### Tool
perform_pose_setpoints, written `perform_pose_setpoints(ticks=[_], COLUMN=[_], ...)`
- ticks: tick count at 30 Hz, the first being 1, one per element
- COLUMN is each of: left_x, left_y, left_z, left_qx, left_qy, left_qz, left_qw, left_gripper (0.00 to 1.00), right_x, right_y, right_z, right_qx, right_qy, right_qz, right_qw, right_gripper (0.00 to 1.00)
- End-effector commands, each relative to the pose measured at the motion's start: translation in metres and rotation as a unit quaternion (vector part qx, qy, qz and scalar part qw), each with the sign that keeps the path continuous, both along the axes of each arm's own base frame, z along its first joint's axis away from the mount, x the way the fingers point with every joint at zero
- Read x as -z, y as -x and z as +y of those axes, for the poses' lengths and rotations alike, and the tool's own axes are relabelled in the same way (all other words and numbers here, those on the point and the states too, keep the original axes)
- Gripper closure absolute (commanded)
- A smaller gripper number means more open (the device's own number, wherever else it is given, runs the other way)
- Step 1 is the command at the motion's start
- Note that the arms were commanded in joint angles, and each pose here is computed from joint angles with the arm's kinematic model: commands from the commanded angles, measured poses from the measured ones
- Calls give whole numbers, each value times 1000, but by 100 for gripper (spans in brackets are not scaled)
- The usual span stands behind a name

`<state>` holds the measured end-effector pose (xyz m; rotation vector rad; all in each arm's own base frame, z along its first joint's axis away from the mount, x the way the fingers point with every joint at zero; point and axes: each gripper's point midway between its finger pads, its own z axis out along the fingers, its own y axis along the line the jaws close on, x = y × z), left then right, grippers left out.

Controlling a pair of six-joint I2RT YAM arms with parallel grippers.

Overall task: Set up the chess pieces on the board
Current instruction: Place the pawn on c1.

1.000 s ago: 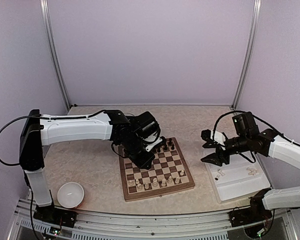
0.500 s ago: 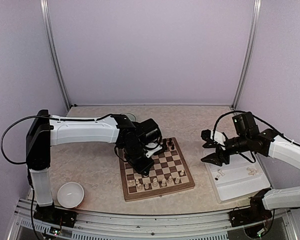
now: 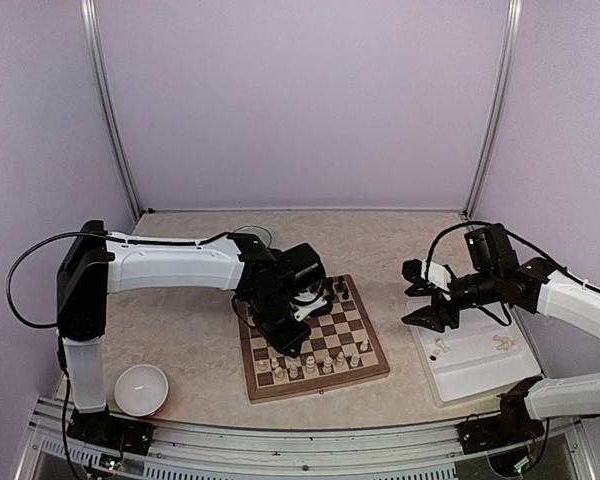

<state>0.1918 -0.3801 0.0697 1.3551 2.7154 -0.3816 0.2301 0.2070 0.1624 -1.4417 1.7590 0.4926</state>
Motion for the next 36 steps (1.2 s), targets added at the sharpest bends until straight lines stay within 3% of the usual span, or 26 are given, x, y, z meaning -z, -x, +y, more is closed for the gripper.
perform_pose_setpoints(ticks=[1,23,27,36], left_x=[8,24,22,-17], left_y=[8,9,4,-7], left_z=[0,7,7,-6], left_qx=[11,5,1,-3], left_qy=[-7,-29,-31,17], left_qz=[17,32,20,-5], left_qw=[1000,999,999,1000], left_gripper=[92,88,78,71], right_x=[3,3,3,-9], right_y=[-3,-2,-2,-1], right_z=[-3,-3,-3,-3], right_qx=[7,5,6,6], right_qy=[-1,-1,-1,-5], right_qz=[-2,-1,-1,0], right_qw=[1000,1000,1000,1000], right_gripper=[37,37,37,37])
